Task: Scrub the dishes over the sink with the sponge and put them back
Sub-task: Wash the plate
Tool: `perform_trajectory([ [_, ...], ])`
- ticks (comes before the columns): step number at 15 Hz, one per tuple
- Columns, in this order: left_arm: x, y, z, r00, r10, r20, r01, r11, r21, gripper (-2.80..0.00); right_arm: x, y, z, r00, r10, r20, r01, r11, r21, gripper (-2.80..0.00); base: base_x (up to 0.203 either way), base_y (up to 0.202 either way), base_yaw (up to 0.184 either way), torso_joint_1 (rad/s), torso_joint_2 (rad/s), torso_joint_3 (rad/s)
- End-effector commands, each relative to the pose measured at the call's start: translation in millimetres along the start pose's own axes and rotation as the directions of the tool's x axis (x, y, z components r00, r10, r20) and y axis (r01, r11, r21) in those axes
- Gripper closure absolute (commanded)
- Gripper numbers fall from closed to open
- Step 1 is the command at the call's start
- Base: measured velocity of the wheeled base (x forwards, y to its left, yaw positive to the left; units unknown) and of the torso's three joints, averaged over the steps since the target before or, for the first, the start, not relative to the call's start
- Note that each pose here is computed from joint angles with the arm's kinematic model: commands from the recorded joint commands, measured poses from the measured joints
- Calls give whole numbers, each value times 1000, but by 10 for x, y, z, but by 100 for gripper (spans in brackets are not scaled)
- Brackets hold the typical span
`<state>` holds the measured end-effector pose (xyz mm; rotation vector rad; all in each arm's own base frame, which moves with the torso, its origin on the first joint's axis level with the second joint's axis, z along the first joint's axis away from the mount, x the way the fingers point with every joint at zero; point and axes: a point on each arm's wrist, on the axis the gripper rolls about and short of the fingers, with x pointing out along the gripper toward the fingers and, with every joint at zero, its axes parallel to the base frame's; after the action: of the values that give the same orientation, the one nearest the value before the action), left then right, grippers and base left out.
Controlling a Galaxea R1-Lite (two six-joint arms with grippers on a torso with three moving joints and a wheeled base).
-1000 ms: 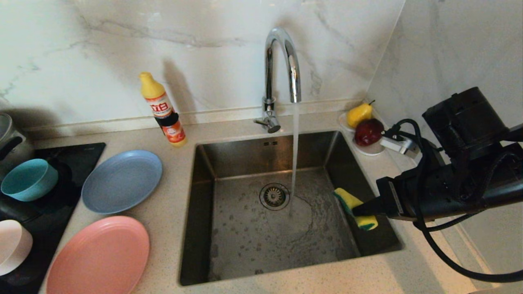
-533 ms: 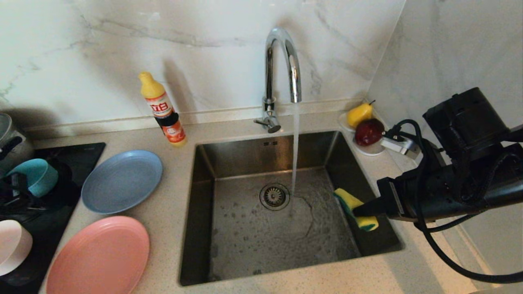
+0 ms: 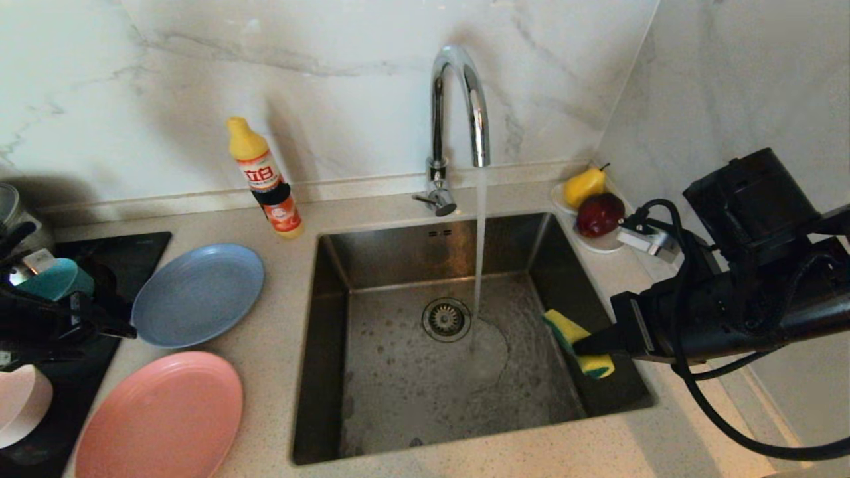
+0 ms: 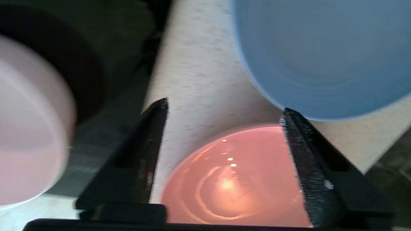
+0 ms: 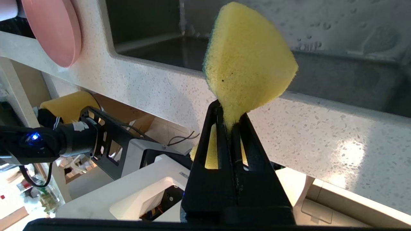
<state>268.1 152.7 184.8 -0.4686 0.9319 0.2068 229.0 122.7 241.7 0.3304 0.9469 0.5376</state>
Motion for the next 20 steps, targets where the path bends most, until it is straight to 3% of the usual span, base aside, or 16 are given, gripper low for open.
perform_trajectory([
  [1, 90, -33, -11, 999, -21, -30, 21, 1000, 2, -280, 0, -10, -26, 1000, -1, -9, 1, 1000, 4, 0, 0, 0, 0, 0, 0, 0],
  [4, 170, -23, -21, 995, -79, -56, 78, 997, -13, -280, -14, -31, -60, 1000, -7, -13, 7, 1000, 8, 0, 0, 0, 0, 0, 0, 0],
  [7, 209, -12, 0, 995, -82, -52, 81, 997, -14, -280, -36, -32, -66, 1000, -6, -8, 6, 1000, 7, 0, 0, 0, 0, 0, 0, 0],
  [14, 304, 9, 125, 995, -88, 41, 91, 992, -83, -280, -51, -49, -98, 1000, -9, -11, 9, 1000, 10, 0, 0, 0, 0, 0, 0, 0],
  [18, 464, -19, 183, 993, -100, 61, 104, 992, -65, -280, -50, -57, -114, 1000, -11, -15, 11, 1000, 11, 0, 0, 0, 0, 0, 0, 0],
  [20, 436, -73, 256, 990, -109, 86, 116, 989, -86, -280, -36, -64, -118, 1000, -15, -19, 15, 1000, 13, 0, 0, 0, 0, 0, 0, 0],
])
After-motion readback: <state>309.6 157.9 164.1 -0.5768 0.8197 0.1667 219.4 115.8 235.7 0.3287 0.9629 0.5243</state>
